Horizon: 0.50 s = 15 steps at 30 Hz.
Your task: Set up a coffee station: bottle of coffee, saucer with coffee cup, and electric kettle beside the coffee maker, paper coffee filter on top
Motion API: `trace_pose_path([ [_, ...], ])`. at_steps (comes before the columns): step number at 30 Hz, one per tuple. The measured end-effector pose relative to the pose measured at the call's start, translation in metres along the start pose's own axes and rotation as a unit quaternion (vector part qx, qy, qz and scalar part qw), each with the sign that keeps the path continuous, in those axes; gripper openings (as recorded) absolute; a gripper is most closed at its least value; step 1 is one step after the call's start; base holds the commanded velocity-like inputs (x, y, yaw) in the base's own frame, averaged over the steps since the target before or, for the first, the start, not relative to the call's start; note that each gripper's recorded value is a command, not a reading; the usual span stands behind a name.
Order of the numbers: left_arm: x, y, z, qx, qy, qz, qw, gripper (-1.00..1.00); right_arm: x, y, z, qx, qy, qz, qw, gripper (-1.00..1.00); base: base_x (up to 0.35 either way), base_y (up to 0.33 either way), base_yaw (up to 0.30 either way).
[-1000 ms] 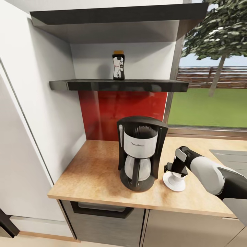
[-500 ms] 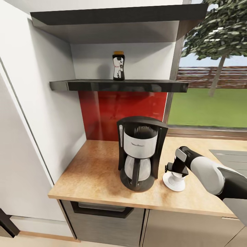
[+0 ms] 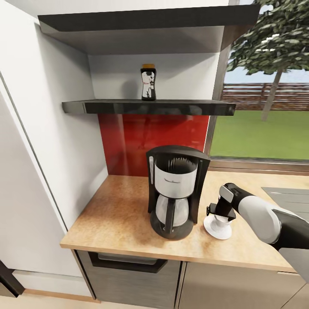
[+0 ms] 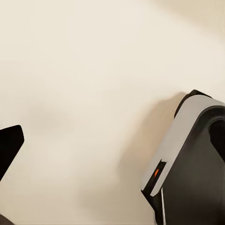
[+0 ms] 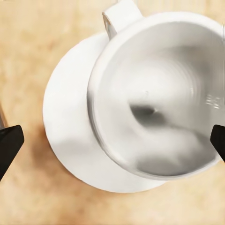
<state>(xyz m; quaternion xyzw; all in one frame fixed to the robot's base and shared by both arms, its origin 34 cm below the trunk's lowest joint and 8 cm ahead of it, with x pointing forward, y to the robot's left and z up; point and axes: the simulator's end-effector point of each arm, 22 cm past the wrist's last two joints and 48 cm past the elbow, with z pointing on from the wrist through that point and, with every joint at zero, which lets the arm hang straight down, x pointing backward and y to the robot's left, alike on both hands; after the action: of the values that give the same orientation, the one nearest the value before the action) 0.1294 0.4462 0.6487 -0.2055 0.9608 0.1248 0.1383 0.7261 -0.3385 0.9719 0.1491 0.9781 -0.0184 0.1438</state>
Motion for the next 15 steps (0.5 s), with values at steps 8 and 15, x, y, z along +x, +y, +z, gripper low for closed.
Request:
trace_pose_path([
  [8, -0.0002, -0.0002, 0.0, 0.0, 0.0, 0.0, 1.0, 1.0, -0.0041, -0.0021, 0.0, 0.002, -0.009, 0.003, 1.0, 1.0, 0.0, 0.0, 0.0],
  [15, 0.0, -0.0001, 0.0, 0.0, 0.0, 0.0, 1.0, 1.0, -0.0046, -0.0031, -0.0001, 0.004, -0.01, 0.003, 0.9999, 1.0, 0.0, 0.0, 0.0],
])
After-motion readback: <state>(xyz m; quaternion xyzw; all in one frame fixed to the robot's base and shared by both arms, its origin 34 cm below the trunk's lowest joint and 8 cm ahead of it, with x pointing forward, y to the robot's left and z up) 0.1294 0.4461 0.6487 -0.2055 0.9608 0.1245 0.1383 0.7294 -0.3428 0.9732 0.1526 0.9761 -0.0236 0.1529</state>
